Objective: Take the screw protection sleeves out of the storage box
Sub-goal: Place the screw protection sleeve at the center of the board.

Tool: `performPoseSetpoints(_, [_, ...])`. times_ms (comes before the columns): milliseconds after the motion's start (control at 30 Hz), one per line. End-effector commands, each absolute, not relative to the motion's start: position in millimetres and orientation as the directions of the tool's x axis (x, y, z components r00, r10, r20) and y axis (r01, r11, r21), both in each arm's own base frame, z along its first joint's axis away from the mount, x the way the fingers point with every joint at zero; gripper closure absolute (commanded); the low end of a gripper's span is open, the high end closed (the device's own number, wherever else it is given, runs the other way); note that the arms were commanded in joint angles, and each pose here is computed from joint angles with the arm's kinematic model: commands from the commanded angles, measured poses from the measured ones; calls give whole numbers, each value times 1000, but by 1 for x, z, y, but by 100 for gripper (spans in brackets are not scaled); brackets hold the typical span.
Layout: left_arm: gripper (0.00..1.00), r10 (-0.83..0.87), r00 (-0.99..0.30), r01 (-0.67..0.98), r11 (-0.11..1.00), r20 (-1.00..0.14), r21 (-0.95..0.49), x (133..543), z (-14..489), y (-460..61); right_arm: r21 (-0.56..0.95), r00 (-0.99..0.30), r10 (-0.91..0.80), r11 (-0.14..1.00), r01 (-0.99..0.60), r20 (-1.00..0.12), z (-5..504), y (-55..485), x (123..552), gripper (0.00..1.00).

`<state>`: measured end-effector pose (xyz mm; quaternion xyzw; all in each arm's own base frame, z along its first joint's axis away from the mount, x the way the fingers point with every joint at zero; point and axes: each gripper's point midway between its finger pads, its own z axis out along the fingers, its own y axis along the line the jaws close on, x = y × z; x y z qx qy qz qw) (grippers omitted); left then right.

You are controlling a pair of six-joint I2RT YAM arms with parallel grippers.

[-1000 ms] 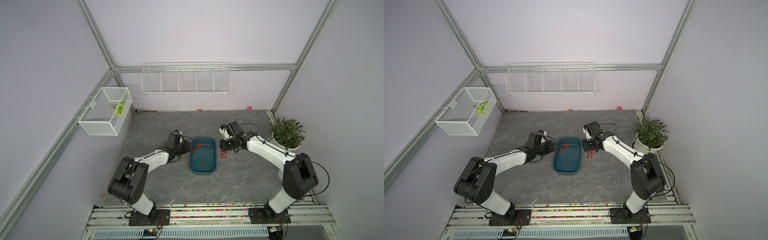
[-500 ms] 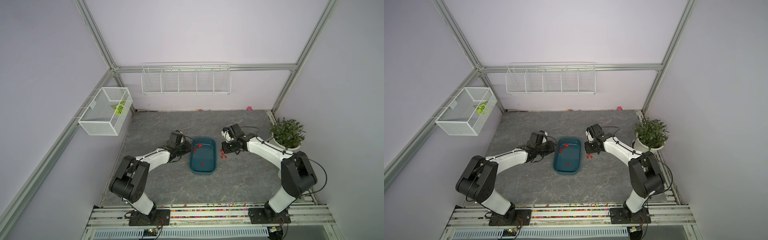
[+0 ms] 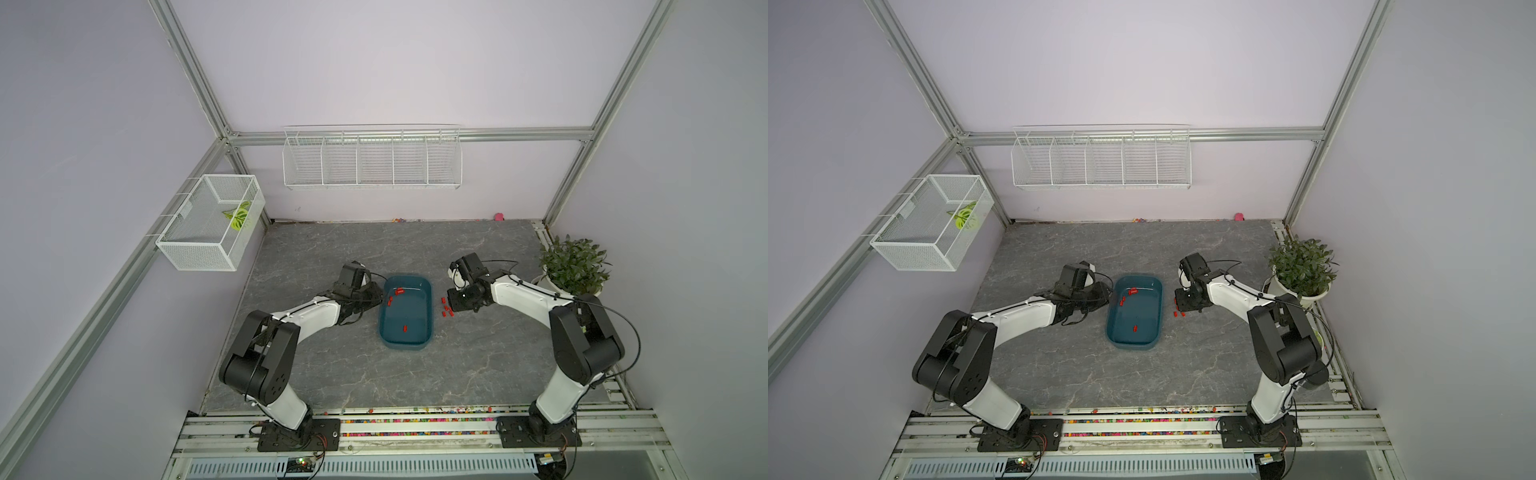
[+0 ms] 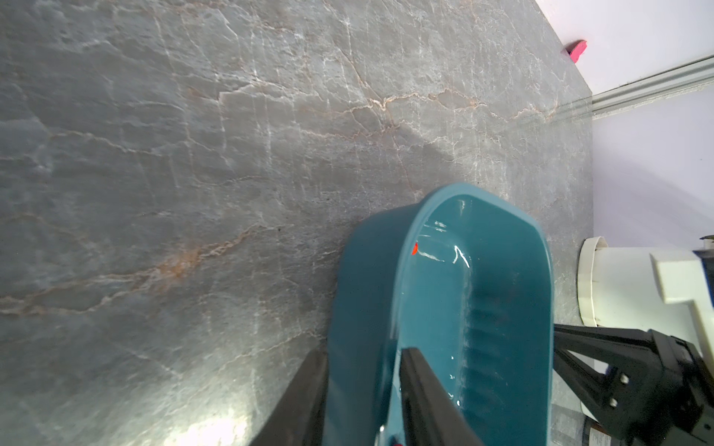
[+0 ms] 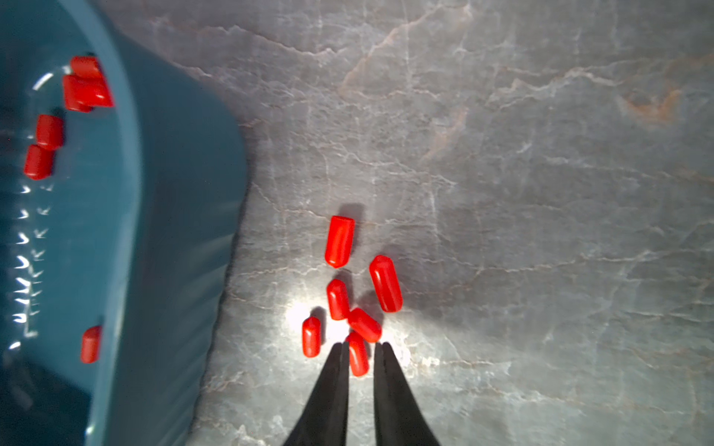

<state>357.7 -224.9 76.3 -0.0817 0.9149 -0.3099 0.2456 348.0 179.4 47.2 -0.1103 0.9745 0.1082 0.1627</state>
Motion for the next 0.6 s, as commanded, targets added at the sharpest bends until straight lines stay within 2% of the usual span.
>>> performPoseSetpoints(0, [62,-286,-861,26,801,-420,-598,364,82,-229,150,-932,-162,964,-219,-323,38,170,344,82])
performPoseSetpoints(333, [62,-284,-864,25,801,-416,-598,364,80,-229,154,-933,-144,967,-203,-329,36,167,339,81])
performPoseSetpoints(567, [62,-283,-864,27,801,-418,-598,364,81,-230,161,-928,-142,965,-207,-343,42,168,341,77])
